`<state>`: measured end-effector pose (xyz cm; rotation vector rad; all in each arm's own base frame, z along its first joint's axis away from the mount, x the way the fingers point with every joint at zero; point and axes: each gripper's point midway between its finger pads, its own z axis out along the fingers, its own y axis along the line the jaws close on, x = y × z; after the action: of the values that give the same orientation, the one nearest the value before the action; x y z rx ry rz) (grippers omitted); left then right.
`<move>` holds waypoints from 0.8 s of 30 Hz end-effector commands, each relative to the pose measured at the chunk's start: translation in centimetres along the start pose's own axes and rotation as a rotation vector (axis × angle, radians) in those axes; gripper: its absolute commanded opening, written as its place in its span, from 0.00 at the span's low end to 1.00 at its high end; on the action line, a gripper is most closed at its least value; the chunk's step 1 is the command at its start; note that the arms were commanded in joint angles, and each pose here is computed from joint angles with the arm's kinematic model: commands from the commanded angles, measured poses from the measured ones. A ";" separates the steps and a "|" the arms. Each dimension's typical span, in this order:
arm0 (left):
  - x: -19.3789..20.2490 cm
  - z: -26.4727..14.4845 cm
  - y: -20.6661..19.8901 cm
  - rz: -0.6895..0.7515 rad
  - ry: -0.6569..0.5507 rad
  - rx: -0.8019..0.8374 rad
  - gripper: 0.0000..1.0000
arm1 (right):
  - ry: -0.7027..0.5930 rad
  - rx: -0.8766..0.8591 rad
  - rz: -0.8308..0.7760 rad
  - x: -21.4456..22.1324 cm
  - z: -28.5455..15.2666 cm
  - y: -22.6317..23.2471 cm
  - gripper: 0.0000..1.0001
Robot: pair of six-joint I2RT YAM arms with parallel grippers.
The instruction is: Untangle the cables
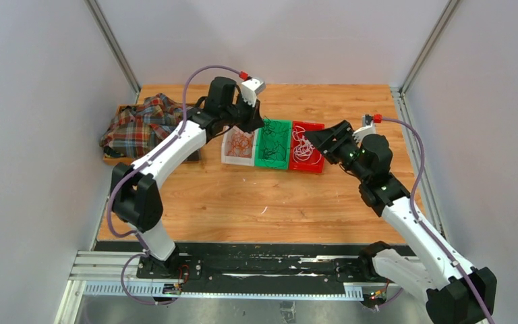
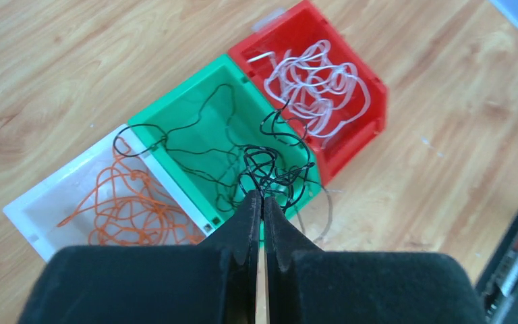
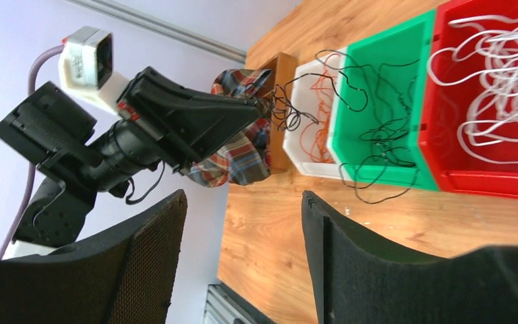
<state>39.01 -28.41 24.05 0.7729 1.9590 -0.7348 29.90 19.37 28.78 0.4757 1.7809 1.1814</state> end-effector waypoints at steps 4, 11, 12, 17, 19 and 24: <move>0.0 3.0 3.7 0.063 0.020 -0.116 0.31 | -0.029 0.137 -0.107 -1.2 -1.4 -3.7 0.65; 0.3 2.4 1.9 0.081 0.050 -0.047 0.69 | -0.065 0.218 -0.185 -2.6 -2.2 -5.2 0.69; 0.1 2.0 1.3 0.081 0.049 -0.024 0.71 | -0.070 0.230 -0.197 -2.8 -2.3 -5.4 0.69; -1.3 -1.6 -0.5 0.125 0.064 0.007 1.00 | -0.114 0.337 -0.331 -4.8 -3.3 -6.6 0.79; -1.6 -3.9 0.2 0.143 0.057 -0.048 0.98 | -0.142 0.443 -0.415 -6.0 -4.3 -8.2 0.83; -0.5 -9.9 4.5 0.108 0.002 -0.199 0.98 | -0.329 0.718 -0.643 -10.1 -8.1 -12.7 0.85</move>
<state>37.78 -24.56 26.48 0.8553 1.9548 -0.5836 30.71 9.32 24.42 0.4019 1.8853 0.4567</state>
